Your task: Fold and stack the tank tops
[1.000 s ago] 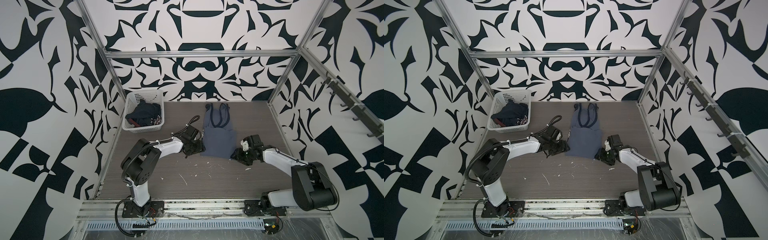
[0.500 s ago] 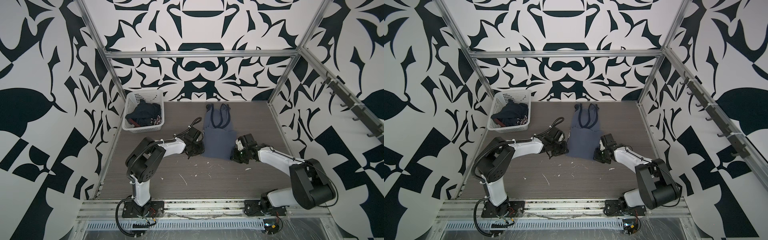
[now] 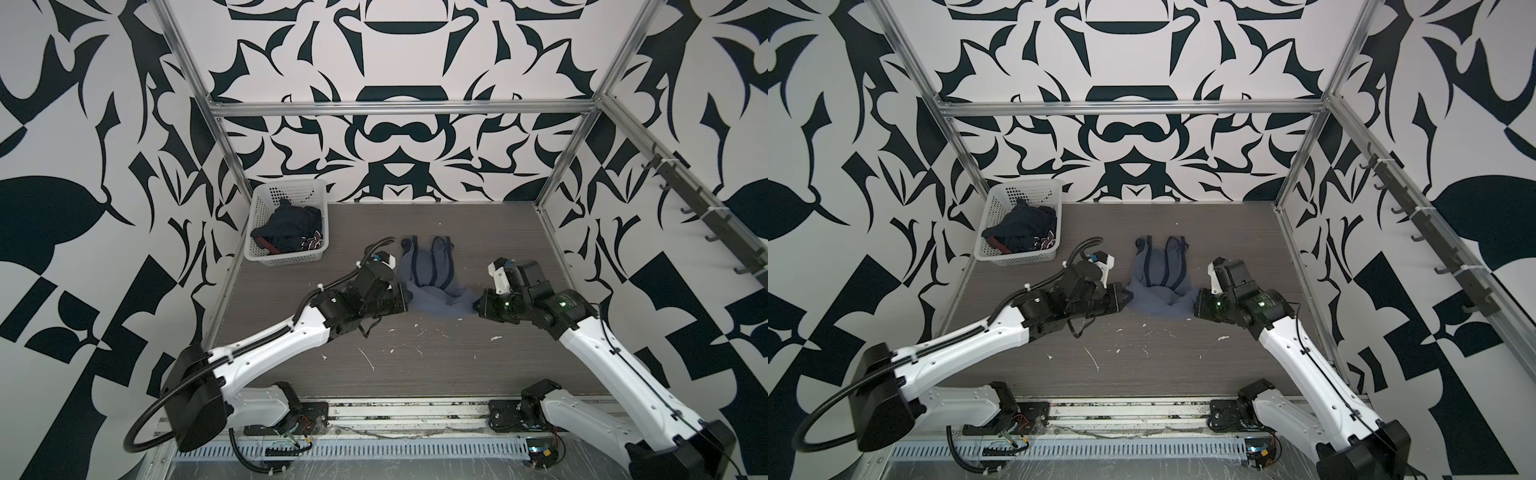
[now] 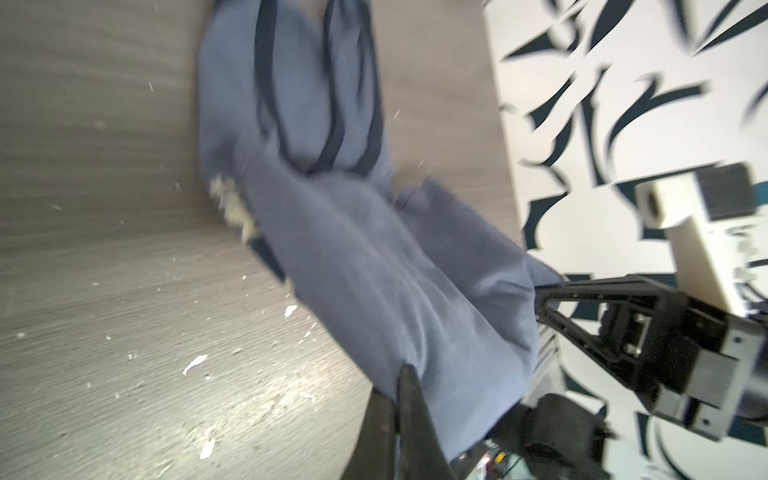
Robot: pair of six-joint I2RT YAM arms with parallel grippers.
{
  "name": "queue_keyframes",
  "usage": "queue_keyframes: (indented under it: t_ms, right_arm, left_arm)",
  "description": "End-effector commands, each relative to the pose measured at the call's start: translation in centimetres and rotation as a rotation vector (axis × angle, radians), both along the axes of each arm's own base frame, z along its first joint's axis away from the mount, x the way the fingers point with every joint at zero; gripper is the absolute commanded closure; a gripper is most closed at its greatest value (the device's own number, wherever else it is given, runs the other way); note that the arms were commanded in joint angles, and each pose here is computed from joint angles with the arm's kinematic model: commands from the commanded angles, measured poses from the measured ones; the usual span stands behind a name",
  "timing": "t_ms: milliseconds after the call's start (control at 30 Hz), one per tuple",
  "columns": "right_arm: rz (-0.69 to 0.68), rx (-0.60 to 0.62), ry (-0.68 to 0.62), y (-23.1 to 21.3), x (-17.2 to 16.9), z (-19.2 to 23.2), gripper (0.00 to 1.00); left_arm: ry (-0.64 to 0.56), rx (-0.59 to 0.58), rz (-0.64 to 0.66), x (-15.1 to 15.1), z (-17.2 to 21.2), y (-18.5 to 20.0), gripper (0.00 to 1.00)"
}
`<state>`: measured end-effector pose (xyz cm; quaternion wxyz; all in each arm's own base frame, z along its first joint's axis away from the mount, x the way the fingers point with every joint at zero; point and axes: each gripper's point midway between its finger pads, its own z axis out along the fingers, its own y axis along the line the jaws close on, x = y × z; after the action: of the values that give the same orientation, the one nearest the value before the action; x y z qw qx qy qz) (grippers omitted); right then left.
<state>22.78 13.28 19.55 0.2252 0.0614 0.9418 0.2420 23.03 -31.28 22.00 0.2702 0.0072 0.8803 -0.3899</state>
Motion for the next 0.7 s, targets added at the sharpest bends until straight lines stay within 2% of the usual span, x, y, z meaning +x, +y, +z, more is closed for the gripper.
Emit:
queue_keyframes:
  t_ms: [0, 67, 200, 467, 667]
  right_arm:
    - [0.026, -0.004, -0.036, 0.7, 1.6, 3.0, 1.00]
    - [0.047, 0.008, -0.047, 1.9, 4.0, 3.6, 1.00]
    - [0.086, 0.058, -0.035, 4.3, 9.0, 3.3, 1.00]
    - [0.091, 0.147, 0.091, 6.1, 17.8, -2.0, 1.00]
    - [0.091, 0.176, 0.122, 6.4, 23.2, -4.3, 1.00]
  left_arm:
    - [-0.061, 0.002, 0.107, 2.0, 2.6, 1.1, 1.00]
    - [-0.091, 0.029, 0.140, 3.7, 3.6, 1.3, 1.00]
    - [-0.065, 0.052, 0.217, 8.2, 2.5, 1.8, 1.00]
    - [0.016, 0.058, 0.320, 15.7, -1.3, 2.7, 1.00]
    - [0.064, 0.017, 0.331, 21.1, -3.8, 2.4, 1.00]
